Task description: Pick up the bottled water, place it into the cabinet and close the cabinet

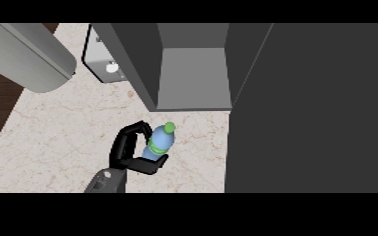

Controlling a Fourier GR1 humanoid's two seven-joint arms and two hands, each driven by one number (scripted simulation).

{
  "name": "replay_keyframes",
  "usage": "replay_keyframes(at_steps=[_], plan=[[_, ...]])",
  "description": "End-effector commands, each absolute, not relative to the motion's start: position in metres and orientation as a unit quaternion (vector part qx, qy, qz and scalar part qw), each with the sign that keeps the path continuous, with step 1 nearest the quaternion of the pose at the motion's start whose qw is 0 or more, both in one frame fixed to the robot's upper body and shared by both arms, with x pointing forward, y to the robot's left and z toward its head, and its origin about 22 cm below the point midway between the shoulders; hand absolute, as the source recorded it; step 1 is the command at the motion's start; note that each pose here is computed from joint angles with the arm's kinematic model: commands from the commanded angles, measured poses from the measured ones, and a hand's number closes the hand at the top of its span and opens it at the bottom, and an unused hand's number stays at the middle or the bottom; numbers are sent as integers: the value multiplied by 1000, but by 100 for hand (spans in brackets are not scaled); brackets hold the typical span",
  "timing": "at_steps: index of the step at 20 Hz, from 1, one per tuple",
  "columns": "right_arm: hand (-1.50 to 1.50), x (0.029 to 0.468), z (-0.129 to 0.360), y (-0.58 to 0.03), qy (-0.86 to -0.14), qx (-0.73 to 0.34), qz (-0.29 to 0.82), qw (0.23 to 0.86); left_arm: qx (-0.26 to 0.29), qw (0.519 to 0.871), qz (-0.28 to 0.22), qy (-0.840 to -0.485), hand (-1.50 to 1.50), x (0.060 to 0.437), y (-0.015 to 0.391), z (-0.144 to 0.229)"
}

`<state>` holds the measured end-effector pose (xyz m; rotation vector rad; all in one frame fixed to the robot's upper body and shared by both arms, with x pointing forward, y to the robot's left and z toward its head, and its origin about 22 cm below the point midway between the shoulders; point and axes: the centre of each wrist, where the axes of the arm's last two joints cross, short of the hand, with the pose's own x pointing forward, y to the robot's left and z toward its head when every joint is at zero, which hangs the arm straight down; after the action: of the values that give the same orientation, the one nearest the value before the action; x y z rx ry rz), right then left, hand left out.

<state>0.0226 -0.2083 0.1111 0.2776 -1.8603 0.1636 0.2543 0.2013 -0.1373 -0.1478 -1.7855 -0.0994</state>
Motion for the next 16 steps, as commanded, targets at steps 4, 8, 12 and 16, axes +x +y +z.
replay_keyframes(at_steps=[4,8,12,16], plan=[[-150,18,136,-200,-811,112,56,572,-92,621,-28,-778,150,268,164,-96],[-150,24,133,-215,-816,124,65,561,-86,639,-29,-764,150,275,120,-70],[-150,17,135,-215,-816,119,67,562,-75,643,-36,-761,150,304,109,-50],[-150,22,141,-220,-820,111,65,558,-49,644,-29,-763,150,336,90,-13]])
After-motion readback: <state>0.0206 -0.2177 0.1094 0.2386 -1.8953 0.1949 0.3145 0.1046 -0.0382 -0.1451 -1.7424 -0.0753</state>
